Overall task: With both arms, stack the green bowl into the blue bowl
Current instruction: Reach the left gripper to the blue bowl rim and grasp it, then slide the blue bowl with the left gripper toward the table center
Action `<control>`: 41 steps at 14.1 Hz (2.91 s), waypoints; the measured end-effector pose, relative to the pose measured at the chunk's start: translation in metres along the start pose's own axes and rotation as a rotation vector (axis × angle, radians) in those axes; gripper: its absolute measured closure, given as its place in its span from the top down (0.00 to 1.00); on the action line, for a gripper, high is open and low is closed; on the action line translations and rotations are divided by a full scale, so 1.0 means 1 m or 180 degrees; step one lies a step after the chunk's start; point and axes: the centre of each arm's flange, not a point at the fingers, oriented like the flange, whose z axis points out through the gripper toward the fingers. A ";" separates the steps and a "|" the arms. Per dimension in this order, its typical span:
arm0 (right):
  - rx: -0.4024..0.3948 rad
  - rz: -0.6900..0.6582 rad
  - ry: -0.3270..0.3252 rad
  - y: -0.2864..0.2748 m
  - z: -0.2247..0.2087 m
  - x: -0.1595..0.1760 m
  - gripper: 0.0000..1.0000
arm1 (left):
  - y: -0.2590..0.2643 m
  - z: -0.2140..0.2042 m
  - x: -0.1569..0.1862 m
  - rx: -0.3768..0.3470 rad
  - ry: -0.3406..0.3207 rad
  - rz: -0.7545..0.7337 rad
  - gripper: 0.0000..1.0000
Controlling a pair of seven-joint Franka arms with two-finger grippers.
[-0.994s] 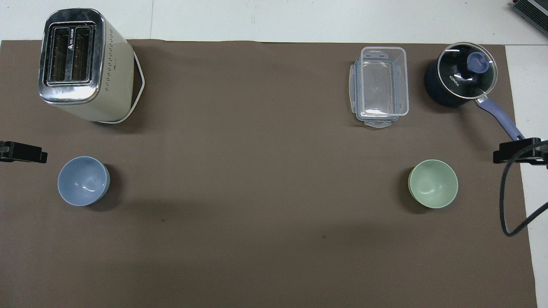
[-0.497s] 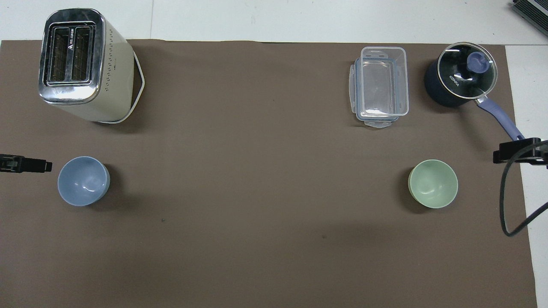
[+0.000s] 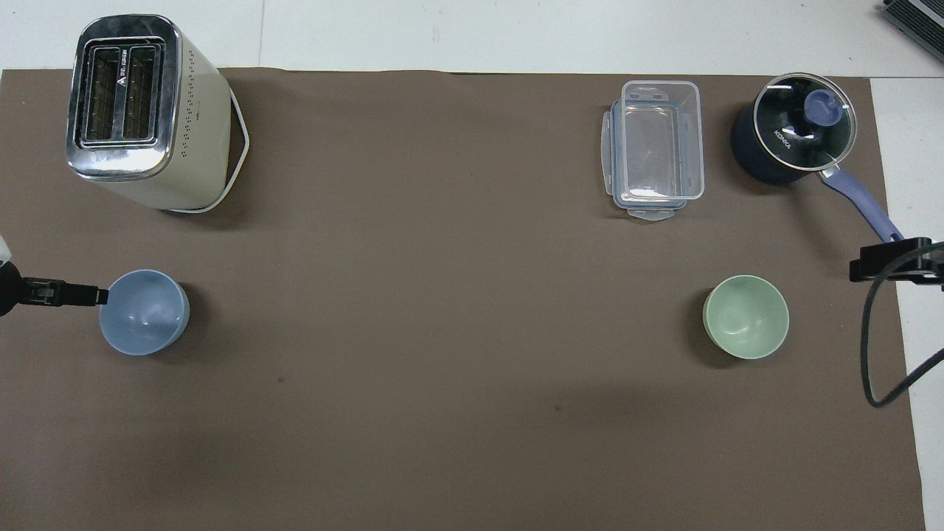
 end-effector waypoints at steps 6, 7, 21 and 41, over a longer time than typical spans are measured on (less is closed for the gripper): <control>0.0000 0.0000 0.0000 0.000 0.000 0.000 1.00 | -0.020 0.038 -0.001 -0.0174 -0.0027 -0.0048 1.00; 0.0000 0.0000 0.0000 0.000 0.000 0.000 1.00 | -0.020 0.042 -0.001 -0.0207 -0.0029 -0.0060 1.00; 0.0000 0.0000 0.0000 0.000 0.000 0.000 1.00 | -0.020 0.071 -0.008 -0.0276 0.0025 -0.0170 0.22; 0.0000 0.0000 0.0000 0.000 0.000 0.000 1.00 | 0.150 0.071 0.008 -0.0203 0.0175 0.0094 0.04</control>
